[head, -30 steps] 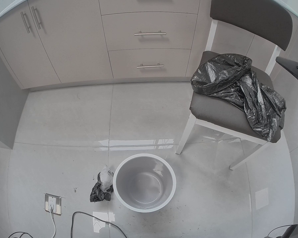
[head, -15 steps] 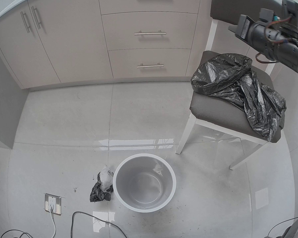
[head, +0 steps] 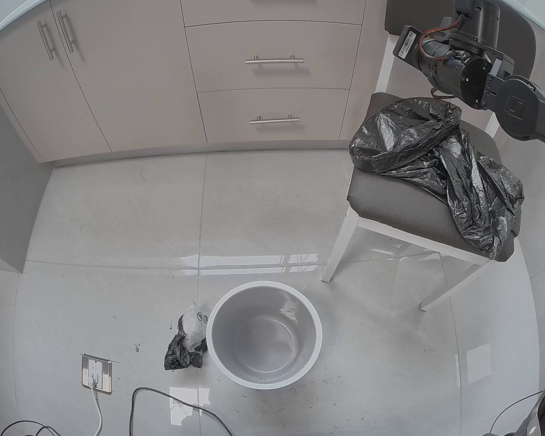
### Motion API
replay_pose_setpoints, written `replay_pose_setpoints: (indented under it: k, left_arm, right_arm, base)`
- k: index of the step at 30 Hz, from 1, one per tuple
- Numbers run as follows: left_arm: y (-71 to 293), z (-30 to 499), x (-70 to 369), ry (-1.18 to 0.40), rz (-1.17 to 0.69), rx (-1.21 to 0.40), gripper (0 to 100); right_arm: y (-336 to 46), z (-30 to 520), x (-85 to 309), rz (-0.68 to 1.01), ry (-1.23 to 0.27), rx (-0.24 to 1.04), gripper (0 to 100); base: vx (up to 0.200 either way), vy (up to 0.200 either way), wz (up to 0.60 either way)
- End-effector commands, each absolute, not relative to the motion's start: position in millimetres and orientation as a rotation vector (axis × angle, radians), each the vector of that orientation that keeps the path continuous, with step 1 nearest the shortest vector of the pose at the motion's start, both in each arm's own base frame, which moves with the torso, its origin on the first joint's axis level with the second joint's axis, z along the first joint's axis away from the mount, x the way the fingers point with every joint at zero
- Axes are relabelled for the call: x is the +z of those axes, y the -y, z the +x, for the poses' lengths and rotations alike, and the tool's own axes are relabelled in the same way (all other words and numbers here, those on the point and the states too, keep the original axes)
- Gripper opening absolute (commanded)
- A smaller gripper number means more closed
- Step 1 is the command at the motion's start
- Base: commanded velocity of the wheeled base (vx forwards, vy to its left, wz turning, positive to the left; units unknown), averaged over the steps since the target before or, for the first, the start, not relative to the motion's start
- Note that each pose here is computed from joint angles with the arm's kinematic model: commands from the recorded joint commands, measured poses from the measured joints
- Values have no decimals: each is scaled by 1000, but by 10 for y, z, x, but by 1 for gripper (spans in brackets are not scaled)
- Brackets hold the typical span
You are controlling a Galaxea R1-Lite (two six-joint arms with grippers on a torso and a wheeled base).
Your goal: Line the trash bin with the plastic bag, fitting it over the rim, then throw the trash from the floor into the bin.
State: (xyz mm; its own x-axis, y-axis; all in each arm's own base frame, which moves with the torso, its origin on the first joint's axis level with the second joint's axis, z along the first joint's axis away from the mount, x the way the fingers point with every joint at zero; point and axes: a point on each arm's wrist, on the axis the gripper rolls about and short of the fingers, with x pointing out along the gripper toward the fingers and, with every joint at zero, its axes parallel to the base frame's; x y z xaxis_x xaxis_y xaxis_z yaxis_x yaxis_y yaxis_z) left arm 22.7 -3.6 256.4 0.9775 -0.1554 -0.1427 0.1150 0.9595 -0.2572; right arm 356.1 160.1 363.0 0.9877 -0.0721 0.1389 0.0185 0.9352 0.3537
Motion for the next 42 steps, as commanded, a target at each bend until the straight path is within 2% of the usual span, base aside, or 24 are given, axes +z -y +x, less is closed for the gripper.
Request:
replay_pose_setpoints:
  k: [1, 6, 13, 14, 23, 31, 42]
  left_arm:
    - [25, 144, 2518, -144, -250, -141, 100]
    - [21, 122, 2479, -145, -250, -138, 100]
    - [21, 130, 2468, -149, -248, -133, 100]
    - [22, 134, 2468, -150, -248, -132, 100]
    - [34, 222, 2431, -193, -241, -129, 100]
    - [58, 411, 2397, -273, -236, -113, 100]
    - [63, 436, 2358, -294, -232, -119, 100]
  right_arm:
    - [-1569, 3656, 3605, 362, 163, -107, 0]
    - [-1517, 3733, 3573, 364, 173, -190, 0]
    - [-1416, 3781, 3536, 342, 161, -220, 0]
    - [-1377, 3802, 3511, 326, 153, -234, 100]
    - [-1212, 3986, 3302, 250, 84, -289, 100]
    - [-1194, 4182, 3073, 241, 46, -310, 100]
    - [-1157, 4348, 2860, 266, 17, -352, 100]
  base:
    - [0, 0, 0]
    - [0, 0, 0]
    - [0, 0, 0]
    - [0, 0, 0]
    - [0, 0, 0]
    - [0, 0, 0]
    - [0, 0, 0]
